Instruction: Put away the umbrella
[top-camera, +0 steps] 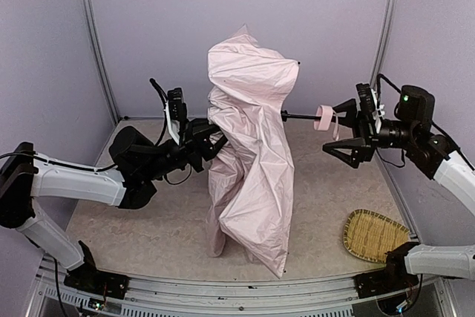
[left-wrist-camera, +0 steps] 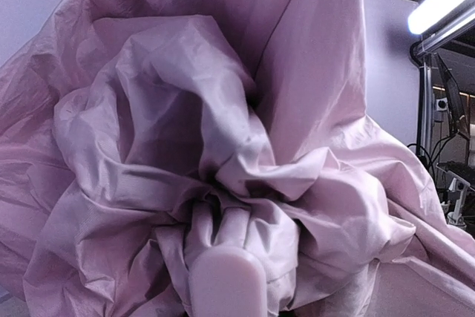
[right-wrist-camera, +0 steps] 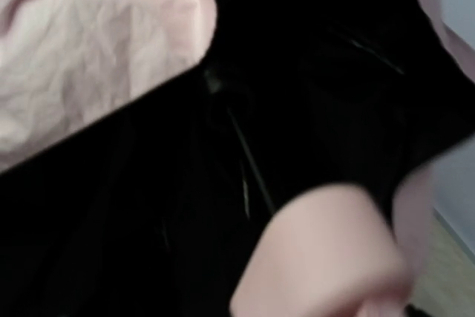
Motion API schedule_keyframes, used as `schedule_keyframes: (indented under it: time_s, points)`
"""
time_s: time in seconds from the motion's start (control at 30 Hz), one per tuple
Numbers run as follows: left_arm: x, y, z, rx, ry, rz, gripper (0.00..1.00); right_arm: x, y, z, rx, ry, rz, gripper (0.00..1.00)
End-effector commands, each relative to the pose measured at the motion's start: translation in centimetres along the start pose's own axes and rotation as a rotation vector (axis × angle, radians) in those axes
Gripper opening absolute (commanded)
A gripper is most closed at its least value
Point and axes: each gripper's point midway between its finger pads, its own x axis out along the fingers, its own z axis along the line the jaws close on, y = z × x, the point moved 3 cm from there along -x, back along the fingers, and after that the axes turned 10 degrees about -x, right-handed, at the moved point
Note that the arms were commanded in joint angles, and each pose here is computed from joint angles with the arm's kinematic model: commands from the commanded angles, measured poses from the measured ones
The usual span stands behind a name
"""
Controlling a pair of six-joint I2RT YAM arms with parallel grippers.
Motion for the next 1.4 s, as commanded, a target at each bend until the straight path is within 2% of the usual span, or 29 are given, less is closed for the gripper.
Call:
schedule_keyframes:
  time_s: [0.0,0.1,0.33,0.37,0.4,0.43,0.53,0.77,0.97,1.03,1.23,1.3,1.37]
  points:
    - [0.2,-2.8,-2.9,0.036,0.108,-0.094,0.00,0.2,-2.3,0.2,0.028,-0.119,-0.103,0.91]
    - [0.5,-2.5,-3.0,0.050,0.104,-0.077,0.00,0.7,-2.2,0.3,0.106,-0.190,-0.124,0.79]
    - [1.1,-2.0,-3.1,0.056,0.114,-0.058,0.00,0.9,-2.0,0.6,0.167,-0.249,-0.135,0.35]
    - [1.3,-1.7,-3.0,0.056,0.112,-0.046,0.00,0.9,-2.2,0.6,0.165,-0.255,-0.138,0.27]
    - [1.4,-1.3,-2.9,0.056,0.111,-0.028,0.00,0.8,-2.3,0.6,0.165,-0.254,-0.139,0.11]
    - [1.6,-1.0,-2.8,0.058,0.108,-0.010,0.00,0.9,-2.4,0.6,0.168,-0.245,-0.136,0.00]
    - [2.2,0.3,-2.3,0.054,0.095,0.043,0.00,1.8,-2.4,0.6,0.161,-0.217,-0.112,0.00]
    - [5.4,2.0,-3.6,0.037,0.188,0.101,0.00,6.6,-2.1,3.2,0.082,-0.328,-0.033,0.00]
    - [6.8,4.1,-4.2,-0.028,0.256,0.137,0.00,7.9,-2.5,3.2,0.085,-0.375,-0.077,0.05]
    - [6.5,4.0,-4.2,-0.035,0.252,0.127,0.00,7.8,-2.6,3.2,0.068,-0.369,-0.075,0.12]
    - [5.0,3.0,-3.1,-0.003,0.184,0.113,0.00,6.5,-2.9,3.5,-0.007,-0.279,-0.062,0.59]
    - [4.5,3.1,-2.7,-0.003,0.170,0.119,0.00,6.1,-3.3,3.3,-0.015,-0.241,-0.086,0.69]
    - [4.4,3.1,-2.6,-0.001,0.166,0.118,0.00,6.2,-3.4,3.1,-0.005,-0.223,-0.102,0.73]
